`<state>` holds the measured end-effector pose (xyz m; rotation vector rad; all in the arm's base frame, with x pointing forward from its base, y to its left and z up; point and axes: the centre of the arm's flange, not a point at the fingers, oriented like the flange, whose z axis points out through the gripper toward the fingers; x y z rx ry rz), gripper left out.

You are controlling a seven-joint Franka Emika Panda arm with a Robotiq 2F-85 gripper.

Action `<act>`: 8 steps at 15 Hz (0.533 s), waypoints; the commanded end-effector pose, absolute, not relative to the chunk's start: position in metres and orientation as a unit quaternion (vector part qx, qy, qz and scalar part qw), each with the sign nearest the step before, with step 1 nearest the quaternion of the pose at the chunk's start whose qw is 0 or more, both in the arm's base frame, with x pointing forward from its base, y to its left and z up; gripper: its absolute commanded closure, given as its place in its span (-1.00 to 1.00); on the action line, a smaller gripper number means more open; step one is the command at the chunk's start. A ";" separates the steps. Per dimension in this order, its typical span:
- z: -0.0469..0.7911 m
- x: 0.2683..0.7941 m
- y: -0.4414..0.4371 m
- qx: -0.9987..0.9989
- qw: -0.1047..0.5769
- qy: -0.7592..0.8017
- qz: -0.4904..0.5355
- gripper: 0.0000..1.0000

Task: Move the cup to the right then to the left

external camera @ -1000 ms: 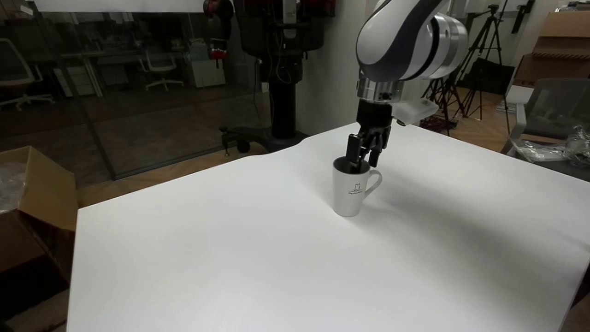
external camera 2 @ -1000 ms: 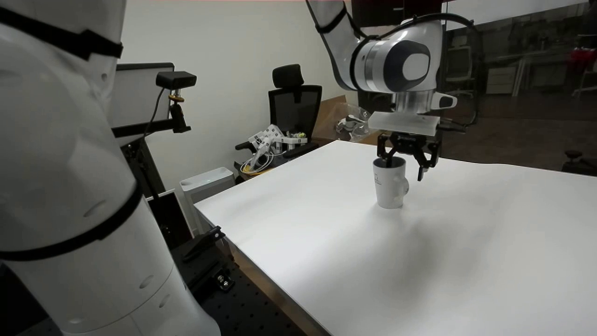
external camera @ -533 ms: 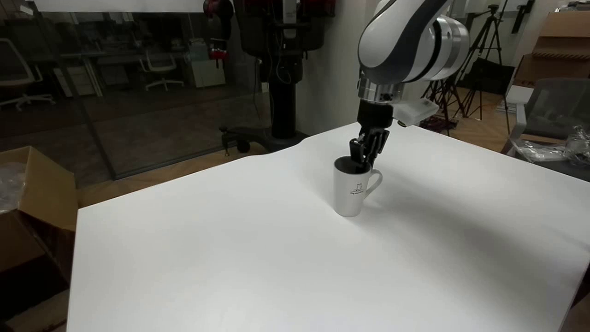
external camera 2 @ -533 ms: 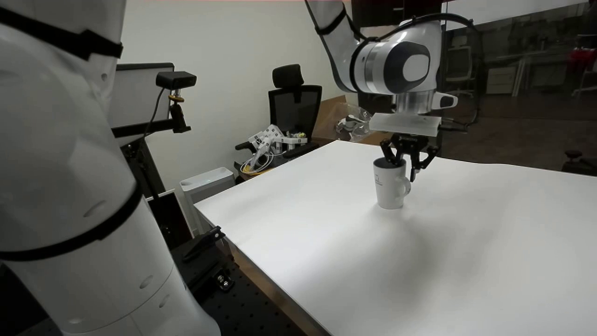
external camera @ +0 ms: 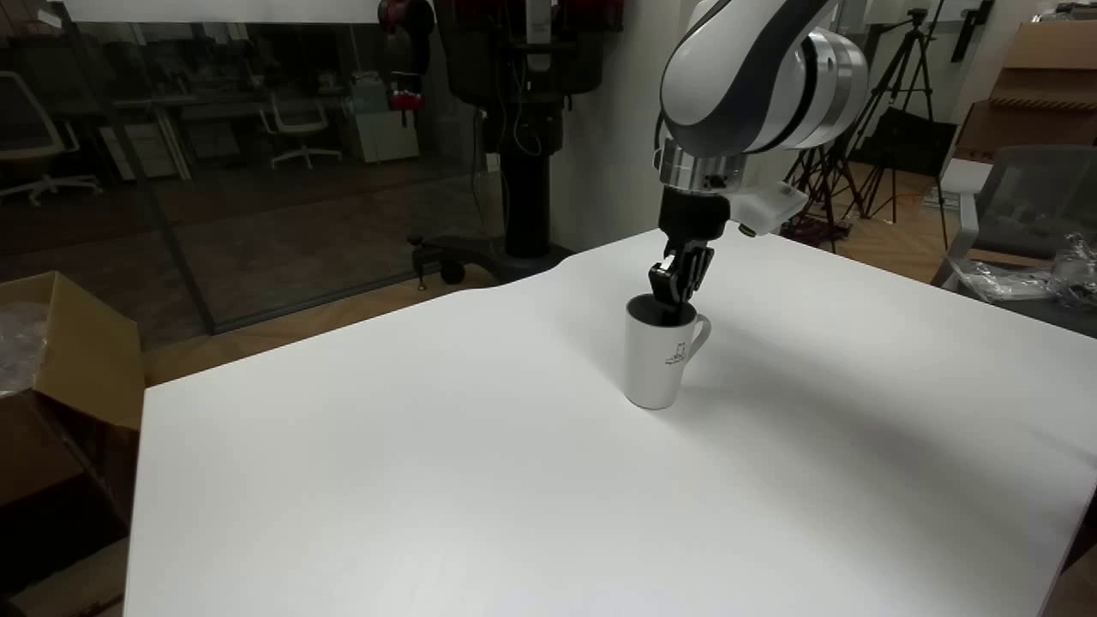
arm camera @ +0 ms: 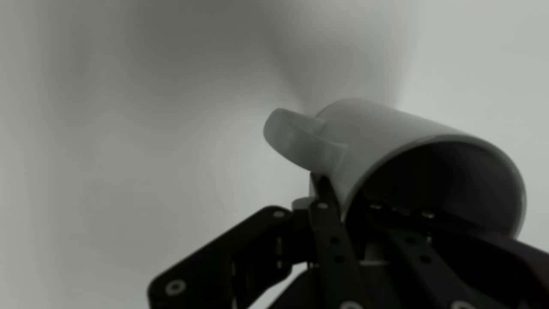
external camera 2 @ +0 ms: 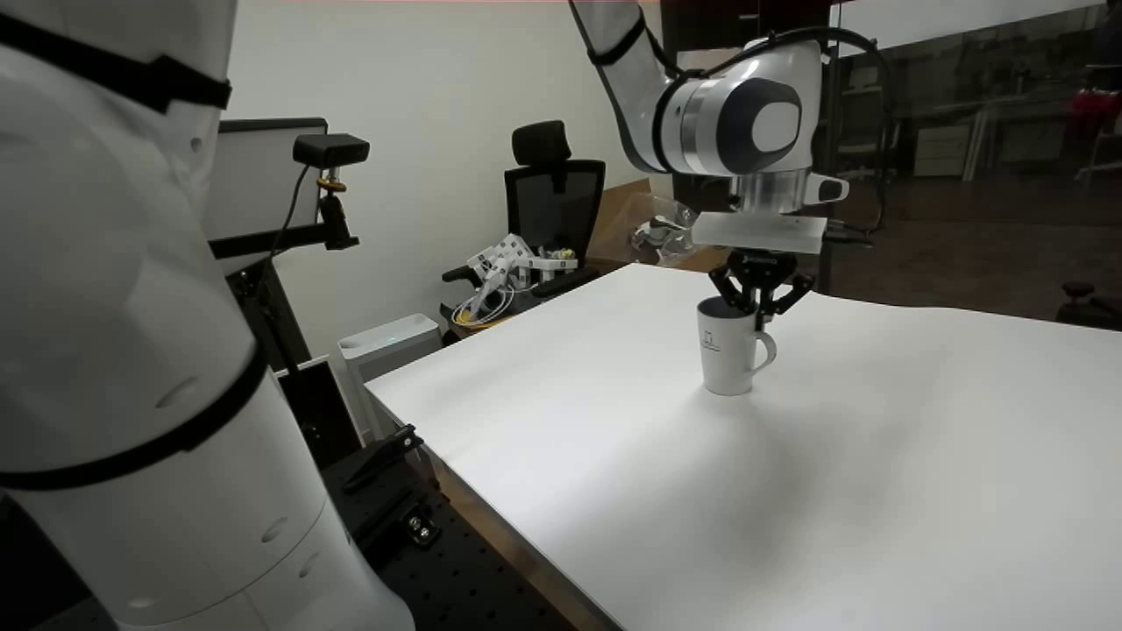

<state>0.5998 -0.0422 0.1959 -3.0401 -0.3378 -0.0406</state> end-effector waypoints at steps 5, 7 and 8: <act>0.199 0.600 -0.040 -0.993 0.046 -0.108 -0.015 0.95; 0.203 0.591 -0.038 -0.995 0.047 -0.087 -0.015 0.95; 0.204 0.585 -0.038 -0.996 0.045 -0.075 -0.016 0.95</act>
